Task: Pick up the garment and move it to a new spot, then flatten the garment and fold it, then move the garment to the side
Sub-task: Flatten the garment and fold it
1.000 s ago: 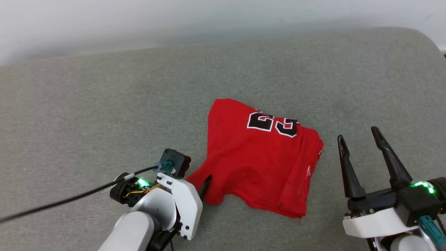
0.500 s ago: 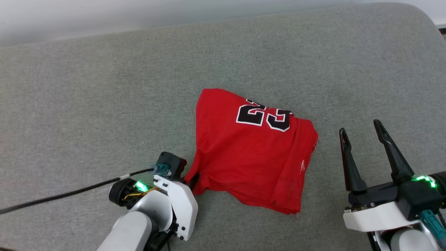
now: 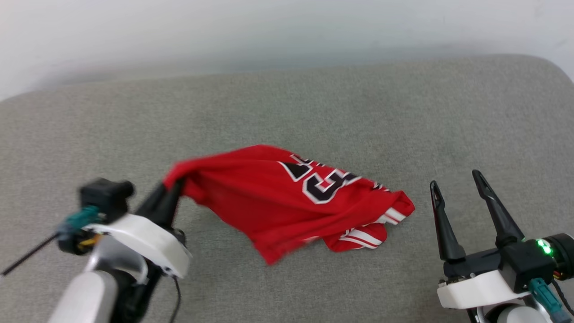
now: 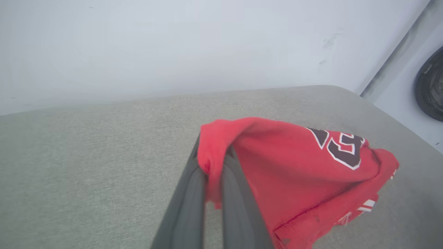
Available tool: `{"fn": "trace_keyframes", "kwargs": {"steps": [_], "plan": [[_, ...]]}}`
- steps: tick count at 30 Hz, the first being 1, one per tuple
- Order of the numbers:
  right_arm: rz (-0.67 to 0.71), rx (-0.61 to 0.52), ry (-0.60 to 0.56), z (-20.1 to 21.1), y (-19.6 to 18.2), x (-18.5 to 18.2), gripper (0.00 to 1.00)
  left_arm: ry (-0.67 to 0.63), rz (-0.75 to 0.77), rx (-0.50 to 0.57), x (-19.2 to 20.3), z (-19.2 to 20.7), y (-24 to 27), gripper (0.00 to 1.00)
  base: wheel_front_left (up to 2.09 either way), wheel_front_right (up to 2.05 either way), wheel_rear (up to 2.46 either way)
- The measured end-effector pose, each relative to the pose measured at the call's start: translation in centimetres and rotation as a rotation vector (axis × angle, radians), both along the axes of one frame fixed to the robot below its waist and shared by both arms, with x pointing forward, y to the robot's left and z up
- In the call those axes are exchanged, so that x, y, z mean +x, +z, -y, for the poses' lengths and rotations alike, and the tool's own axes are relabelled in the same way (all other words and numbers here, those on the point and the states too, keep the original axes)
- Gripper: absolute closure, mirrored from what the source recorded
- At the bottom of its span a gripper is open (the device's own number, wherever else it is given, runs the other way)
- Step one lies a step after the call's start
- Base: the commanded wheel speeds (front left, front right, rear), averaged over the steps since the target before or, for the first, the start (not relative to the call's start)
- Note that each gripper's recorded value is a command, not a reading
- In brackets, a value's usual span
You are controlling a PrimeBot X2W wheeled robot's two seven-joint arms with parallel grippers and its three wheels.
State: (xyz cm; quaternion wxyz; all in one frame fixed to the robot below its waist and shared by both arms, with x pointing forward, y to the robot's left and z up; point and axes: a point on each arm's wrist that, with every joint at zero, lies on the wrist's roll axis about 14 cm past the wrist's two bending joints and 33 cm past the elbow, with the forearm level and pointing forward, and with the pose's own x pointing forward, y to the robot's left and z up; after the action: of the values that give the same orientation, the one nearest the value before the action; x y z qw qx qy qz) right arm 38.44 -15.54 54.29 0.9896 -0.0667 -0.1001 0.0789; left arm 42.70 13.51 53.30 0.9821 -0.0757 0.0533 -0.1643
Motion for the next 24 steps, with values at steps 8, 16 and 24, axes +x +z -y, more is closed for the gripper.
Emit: {"fn": "trace_keyframes", "kwargs": {"steps": [8,16,24], "plan": [[0.021,0.003,0.034,-1.1,0.7,-0.5,0.0,0.065,0.484,-0.008,0.3,-2.6,16.3,1.0,0.0,0.0,0.0],[0.01,0.011,0.0,-0.1,0.5,-0.6,0.0,-0.014,0.76,0.043,2.3,1.5,25.3,1.0,0.0,0.0,0.0],[-0.008,0.003,-0.104,3.3,-0.1,-0.9,0.0,-0.383,0.553,0.016,2.6,15.2,17.2,1.0,0.0,0.0,0.0]]}}
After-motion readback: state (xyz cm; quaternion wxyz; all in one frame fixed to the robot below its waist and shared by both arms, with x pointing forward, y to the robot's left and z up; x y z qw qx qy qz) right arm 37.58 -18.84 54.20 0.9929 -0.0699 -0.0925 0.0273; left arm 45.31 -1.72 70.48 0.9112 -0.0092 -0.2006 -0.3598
